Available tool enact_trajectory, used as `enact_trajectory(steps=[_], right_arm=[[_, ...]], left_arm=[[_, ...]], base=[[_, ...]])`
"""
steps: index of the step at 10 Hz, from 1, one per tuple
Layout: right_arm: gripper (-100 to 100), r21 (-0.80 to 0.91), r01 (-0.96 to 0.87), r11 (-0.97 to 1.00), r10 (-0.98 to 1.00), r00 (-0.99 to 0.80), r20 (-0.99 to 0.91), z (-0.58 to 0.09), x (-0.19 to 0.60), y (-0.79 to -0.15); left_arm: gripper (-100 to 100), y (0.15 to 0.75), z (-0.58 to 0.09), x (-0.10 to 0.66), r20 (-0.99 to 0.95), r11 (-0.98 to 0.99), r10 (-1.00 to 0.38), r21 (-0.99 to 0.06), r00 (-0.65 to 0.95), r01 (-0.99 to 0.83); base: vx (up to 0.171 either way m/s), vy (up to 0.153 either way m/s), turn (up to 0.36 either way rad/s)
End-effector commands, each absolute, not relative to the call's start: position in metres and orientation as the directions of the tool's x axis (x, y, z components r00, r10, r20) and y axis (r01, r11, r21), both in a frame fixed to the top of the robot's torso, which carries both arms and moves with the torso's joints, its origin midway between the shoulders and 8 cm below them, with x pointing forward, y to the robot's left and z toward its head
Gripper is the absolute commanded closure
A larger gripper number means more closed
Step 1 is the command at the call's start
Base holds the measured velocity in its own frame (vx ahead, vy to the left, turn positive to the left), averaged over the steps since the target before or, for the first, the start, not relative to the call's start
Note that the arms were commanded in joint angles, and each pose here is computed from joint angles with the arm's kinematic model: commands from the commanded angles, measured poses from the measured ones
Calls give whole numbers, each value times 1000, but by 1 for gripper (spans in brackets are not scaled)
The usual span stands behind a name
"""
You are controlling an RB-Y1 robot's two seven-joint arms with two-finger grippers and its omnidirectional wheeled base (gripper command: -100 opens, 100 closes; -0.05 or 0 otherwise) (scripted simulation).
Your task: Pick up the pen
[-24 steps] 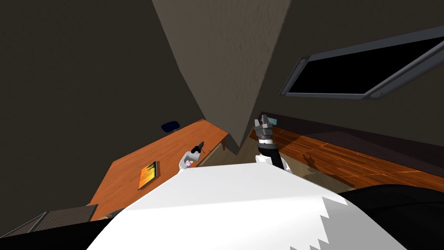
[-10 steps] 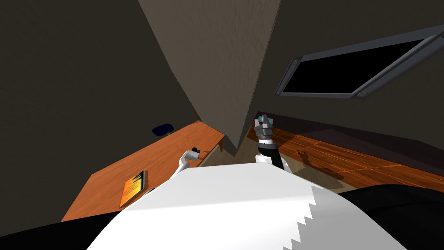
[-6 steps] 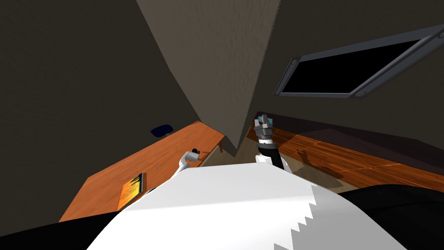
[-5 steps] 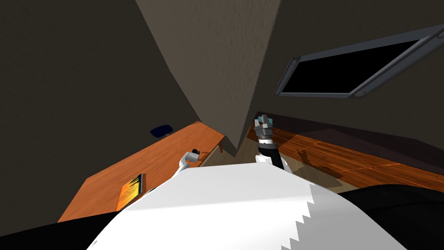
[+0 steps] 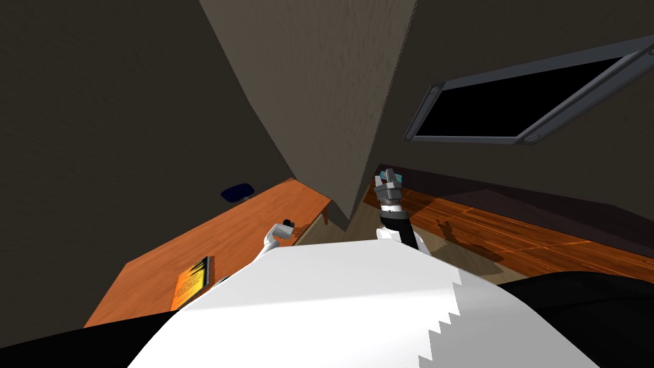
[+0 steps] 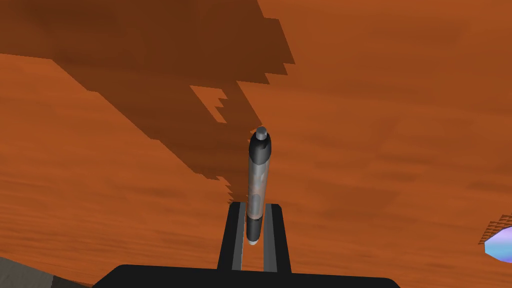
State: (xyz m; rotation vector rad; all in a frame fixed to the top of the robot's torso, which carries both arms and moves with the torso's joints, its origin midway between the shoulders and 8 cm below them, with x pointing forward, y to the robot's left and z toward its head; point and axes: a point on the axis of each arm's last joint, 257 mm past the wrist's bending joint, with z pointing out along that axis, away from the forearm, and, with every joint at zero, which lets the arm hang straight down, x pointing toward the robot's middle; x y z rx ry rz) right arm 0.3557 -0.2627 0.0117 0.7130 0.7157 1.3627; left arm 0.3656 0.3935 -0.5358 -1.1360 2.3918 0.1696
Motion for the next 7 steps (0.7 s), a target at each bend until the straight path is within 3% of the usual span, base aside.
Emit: enact_trajectory(steps=[1,2,3,6,7], right_arm=[[0,798,-597,75,997,74,-39,12,356,-263],[0,798,-597,75,997,74,-39,12,356,-263],[0,798,-597,75,997,74,-39,12,356,-263],[0,798,-598,75,997,74,-39,12,356,-263],[0,798,-597,75,997,74,-39,12,356,-263]], left_arm=[[100,394,-536,366,-474,647,-697,-92,-538,-757],[0,394,-536,366,-474,647,-697,-92,-538,-757],[100,392,-529,369,-475,650,-695,-93,-540,-754],[100,389,-523,373,-476,653,-693,-95,-541,-752],[0,389,-523,373,-475,653,-693,-93,-543,-752]], base=[[0,0,0],[0,0,0],[-27,-11,36],[-37,-16,25],[0,0,0]])
